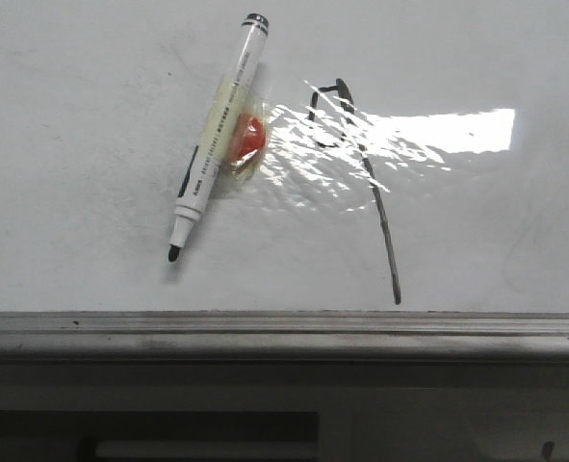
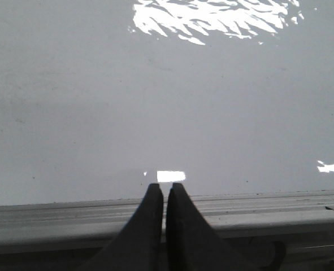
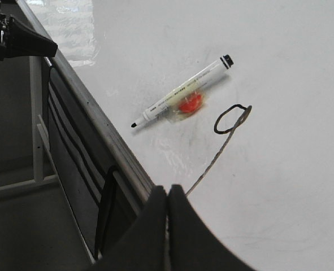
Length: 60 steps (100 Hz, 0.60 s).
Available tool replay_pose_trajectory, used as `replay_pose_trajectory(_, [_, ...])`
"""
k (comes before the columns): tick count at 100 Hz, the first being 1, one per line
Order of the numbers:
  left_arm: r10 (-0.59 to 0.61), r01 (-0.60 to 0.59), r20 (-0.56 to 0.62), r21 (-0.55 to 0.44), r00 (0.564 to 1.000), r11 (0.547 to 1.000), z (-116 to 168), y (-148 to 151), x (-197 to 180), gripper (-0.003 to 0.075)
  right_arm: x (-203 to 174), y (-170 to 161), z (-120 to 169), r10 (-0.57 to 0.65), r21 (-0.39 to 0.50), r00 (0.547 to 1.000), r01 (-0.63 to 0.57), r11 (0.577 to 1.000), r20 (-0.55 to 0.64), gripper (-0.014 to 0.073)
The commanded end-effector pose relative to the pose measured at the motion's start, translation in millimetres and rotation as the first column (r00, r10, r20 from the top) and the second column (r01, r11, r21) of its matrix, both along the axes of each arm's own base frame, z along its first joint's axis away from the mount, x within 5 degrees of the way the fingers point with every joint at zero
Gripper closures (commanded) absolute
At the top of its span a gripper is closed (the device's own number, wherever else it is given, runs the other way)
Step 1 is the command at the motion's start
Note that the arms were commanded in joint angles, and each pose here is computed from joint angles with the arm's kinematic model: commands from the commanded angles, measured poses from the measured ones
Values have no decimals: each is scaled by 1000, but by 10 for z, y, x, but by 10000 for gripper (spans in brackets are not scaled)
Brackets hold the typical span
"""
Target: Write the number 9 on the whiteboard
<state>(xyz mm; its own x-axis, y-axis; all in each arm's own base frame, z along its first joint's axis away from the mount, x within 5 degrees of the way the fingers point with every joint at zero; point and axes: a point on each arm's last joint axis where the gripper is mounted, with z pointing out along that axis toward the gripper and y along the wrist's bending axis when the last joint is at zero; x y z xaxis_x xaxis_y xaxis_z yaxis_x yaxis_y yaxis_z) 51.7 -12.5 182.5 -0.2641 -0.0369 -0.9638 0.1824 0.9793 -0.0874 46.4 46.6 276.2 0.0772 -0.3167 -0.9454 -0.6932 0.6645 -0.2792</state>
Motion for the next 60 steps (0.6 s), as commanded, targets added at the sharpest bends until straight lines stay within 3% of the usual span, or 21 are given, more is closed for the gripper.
replay_pose_trajectory(1, [7,-6,29,-29,1000,1000,-26,1,-5,741,26,-9,117,-29,53,997,26,998,69,657])
replay_pose_trajectory(8, [7,-6,29,-29,1000,1000,-26,1,-5,741,39,-2,55,-33,52,998,30,998,59,657])
replay_pose_trajectory(17, [7,-6,29,-29,1000,1000,-26,1,-5,741,88,-13,-74,-89,125,996,84,989,29,657])
replay_pose_trajectory(35, [7,-6,29,-29,1000,1000,-26,1,-5,741,212,-122,-400,-296,252,954,297,921,-41,657])
replay_pose_trajectory(45, [7,-6,29,-29,1000,1000,-26,1,-5,741,242,-191,-616,-390,246,913,409,879,-121,657])
replay_pose_trajectory(60, [7,-6,29,-29,1000,1000,-26,1,-5,741,218,-275,-829,-479,230,867,499,836,-141,657])
